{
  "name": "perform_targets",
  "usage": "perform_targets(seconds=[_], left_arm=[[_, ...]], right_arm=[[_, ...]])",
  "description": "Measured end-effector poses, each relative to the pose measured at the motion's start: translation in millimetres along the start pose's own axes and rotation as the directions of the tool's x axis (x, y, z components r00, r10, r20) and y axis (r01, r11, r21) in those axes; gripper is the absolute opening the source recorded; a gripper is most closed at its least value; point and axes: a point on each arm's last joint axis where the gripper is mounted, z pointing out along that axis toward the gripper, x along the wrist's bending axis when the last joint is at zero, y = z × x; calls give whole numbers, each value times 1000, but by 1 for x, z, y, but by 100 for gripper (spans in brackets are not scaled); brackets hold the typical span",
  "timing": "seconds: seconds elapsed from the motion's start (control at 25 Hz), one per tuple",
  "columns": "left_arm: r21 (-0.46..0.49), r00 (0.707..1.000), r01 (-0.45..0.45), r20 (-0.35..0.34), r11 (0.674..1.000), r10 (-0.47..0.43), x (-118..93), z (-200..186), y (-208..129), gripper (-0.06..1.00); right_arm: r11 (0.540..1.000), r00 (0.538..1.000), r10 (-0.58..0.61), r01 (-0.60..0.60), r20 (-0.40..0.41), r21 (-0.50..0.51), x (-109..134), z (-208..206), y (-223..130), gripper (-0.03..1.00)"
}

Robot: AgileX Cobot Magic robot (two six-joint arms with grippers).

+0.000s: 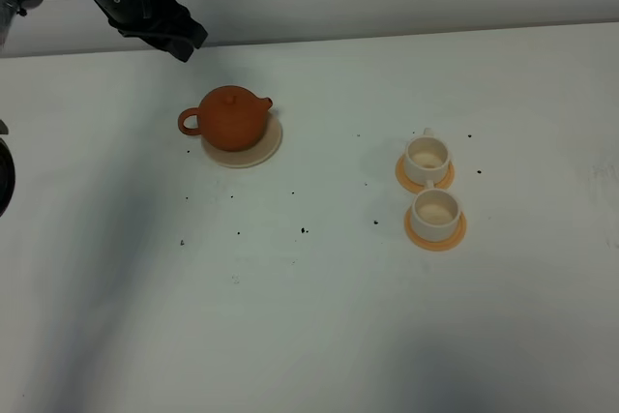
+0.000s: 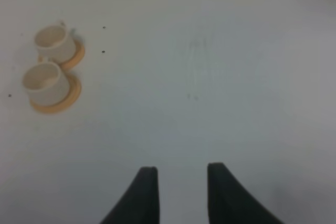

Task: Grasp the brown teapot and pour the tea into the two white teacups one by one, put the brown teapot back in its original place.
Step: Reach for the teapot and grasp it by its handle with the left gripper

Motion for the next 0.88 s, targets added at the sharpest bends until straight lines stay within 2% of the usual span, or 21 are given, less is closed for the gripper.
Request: perform_targets(seconds=[0.2,0.36,0.52,0.68,0.88], left_arm=[[44,1000,-13,28,999,12,-5,13,-6,40],[118,998,-7,61,993,0,-10,27,-20,40],[165,998,-21,67,986,10,-15,17,-34,40],[173,988,-145,81,974,133,-21,-1,-44,38],[195,928,-370,112,908,355,-26,3,-48,33]], right_arm=[[1000,1000,0,0,0,0,0,0,0,24],[1000,1000,1,-1,0,0,0,0,0,24],[1000,1000,1,-1,0,0,0,0,0,24],[1000,1000,1,-1,0,0,0,0,0,24],[1000,1000,1,-1,0,0,0,0,0,24]])
